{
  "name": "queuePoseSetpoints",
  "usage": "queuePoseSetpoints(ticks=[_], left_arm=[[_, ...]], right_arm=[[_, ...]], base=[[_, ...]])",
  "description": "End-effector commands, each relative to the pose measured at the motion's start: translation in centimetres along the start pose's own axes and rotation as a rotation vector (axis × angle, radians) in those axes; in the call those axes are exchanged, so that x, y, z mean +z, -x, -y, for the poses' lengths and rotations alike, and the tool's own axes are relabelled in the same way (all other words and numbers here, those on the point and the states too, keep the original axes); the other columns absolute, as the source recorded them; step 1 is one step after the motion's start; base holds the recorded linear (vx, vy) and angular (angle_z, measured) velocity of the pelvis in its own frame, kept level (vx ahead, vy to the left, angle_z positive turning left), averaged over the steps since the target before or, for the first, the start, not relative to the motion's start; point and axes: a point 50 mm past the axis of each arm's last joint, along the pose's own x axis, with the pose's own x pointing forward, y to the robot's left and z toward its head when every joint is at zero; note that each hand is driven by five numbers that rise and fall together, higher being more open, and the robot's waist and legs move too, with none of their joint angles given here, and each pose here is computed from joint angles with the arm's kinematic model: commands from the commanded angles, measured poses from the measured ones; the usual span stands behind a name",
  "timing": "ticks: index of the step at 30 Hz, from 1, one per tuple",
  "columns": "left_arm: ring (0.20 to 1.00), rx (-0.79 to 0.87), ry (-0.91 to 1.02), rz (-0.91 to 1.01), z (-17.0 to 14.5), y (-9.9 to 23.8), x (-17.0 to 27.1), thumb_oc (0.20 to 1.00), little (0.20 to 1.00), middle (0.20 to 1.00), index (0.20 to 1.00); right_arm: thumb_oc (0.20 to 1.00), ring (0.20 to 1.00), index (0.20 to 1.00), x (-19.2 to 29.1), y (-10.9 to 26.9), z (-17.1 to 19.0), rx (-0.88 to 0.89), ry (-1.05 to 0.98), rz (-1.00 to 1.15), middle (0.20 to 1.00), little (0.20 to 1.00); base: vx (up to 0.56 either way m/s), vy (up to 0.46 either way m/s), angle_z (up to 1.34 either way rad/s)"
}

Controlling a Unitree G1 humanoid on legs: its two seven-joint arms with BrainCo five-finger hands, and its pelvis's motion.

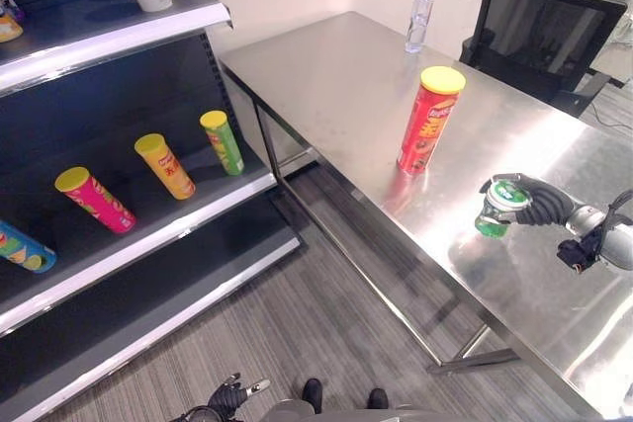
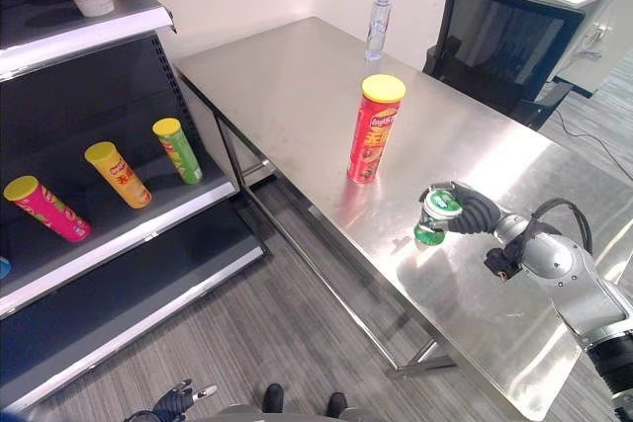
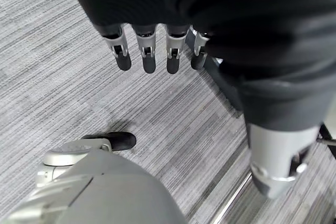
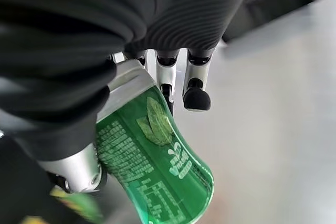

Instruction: Put the goods on the table back onto the shelves and tidy them up.

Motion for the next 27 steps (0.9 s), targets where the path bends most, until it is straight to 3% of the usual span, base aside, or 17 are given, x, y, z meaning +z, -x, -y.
queuePoseSetpoints(ticks=[1, 5, 10, 19, 27], left_arm=[[1.0, 0.058, -0.004, 0.085, -2.2, -0.3, 2.5, 1.0, 1.0, 1.0, 1.0], [1.0, 0.075, 0.037, 0.078, -2.6, -0.1, 1.8, 1.0, 1.0, 1.0, 1.0], [1.0, 0.09, 0.09, 0.091, -2.4, -0.2, 2.2, 1.0, 1.0, 1.0, 1.0], [1.0, 0.127, 0.037, 0.035, -2.5, -0.2, 1.2, 1.0, 1.0, 1.0, 1.0], [1.0, 0.118, -0.082, 0.084, -2.8, -0.4, 2.9, 1.0, 1.0, 1.0, 1.0]], right_arm=[[0.2, 0.2, 0.2, 4.7, -0.4, 3.6, -0.112, 0.023, 0.237, 0.2, 0.2], [0.2, 0.2, 0.2, 8.7, -0.1, 5.4, -0.193, -0.05, 0.468, 0.2, 0.2], [0.2, 0.2, 0.2, 10.0, 0.3, 6.8, -0.312, -0.078, 0.562, 0.2, 0.2], [0.2, 0.2, 0.2, 10.0, 1.6, 8.4, -0.468, 0.091, 0.517, 0.2, 0.2], [0.2, 0.2, 0.2, 8.4, 0.9, 11.0, -0.63, 0.168, 0.394, 0.2, 0.2]], base=[[-0.07, -0.122, 0.24], [-0.08, -0.12, 0.38], [-0.12, -0.015, 0.56], [-0.02, 0.202, 0.6], [0.05, 0.415, 0.45]])
